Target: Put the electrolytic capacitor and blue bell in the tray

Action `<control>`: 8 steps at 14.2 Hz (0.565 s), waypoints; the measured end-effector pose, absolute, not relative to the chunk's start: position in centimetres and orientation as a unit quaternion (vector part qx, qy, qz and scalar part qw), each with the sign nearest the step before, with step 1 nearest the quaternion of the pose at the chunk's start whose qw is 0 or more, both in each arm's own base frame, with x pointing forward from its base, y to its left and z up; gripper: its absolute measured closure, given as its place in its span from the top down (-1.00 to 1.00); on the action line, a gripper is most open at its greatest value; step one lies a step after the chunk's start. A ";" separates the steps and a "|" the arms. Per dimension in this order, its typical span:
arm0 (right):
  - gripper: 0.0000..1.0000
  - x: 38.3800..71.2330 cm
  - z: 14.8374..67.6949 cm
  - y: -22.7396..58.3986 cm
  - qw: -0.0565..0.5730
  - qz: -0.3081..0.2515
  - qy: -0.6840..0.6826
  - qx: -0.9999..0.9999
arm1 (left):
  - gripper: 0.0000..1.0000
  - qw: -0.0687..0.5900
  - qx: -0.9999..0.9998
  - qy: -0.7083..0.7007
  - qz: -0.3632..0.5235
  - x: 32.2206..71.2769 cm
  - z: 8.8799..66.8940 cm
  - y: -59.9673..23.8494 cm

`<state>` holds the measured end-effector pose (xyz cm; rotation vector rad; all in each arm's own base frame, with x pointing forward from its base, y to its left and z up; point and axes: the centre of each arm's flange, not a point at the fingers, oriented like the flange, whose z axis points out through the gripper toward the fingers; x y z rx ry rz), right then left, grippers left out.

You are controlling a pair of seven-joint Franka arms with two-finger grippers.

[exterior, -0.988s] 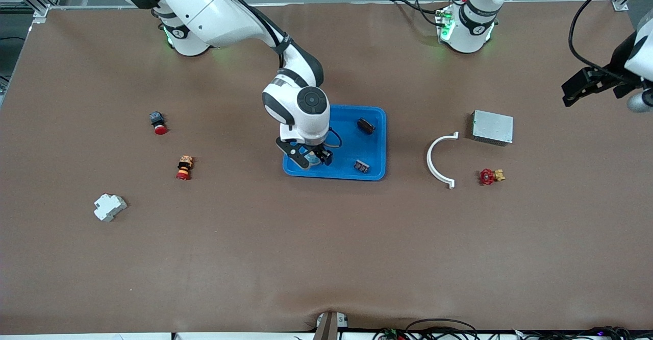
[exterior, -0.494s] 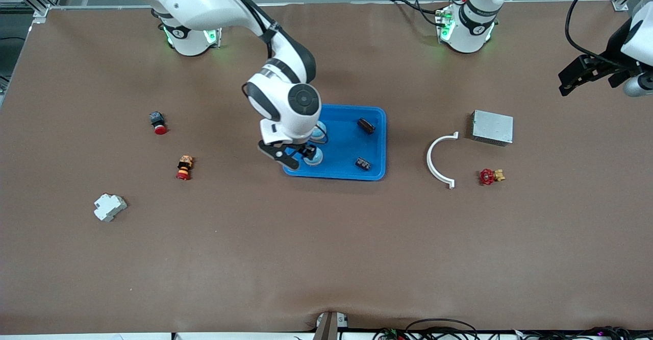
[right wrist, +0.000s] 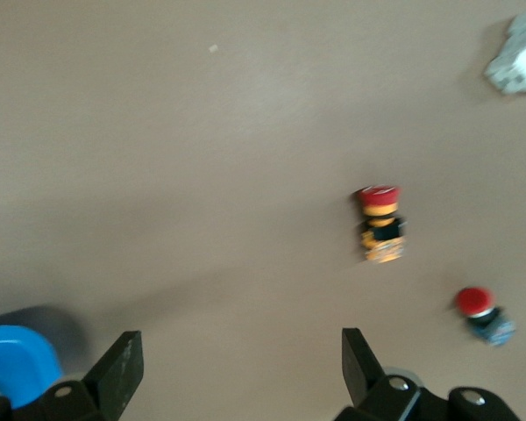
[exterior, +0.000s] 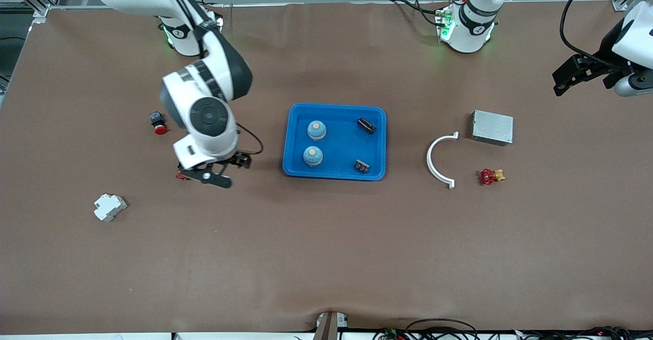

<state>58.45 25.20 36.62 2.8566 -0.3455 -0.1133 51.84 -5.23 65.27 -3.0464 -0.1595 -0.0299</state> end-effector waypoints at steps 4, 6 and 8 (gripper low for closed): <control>1.00 59.4 40.8 19.2 0.114 -0.062 -0.049 0.990 | 1.00 0.046 -0.998 -0.049 -0.007 51.8 65.3 -5.1; 1.00 59.9 42.7 15.1 0.095 -0.074 -0.017 0.993 | 1.00 0.046 -0.998 -0.045 -0.008 51.8 65.3 -5.2; 1.00 60.3 44.7 11.5 0.081 -0.069 0.000 0.994 | 1.00 0.046 -0.998 -0.045 -0.009 51.8 65.3 -5.2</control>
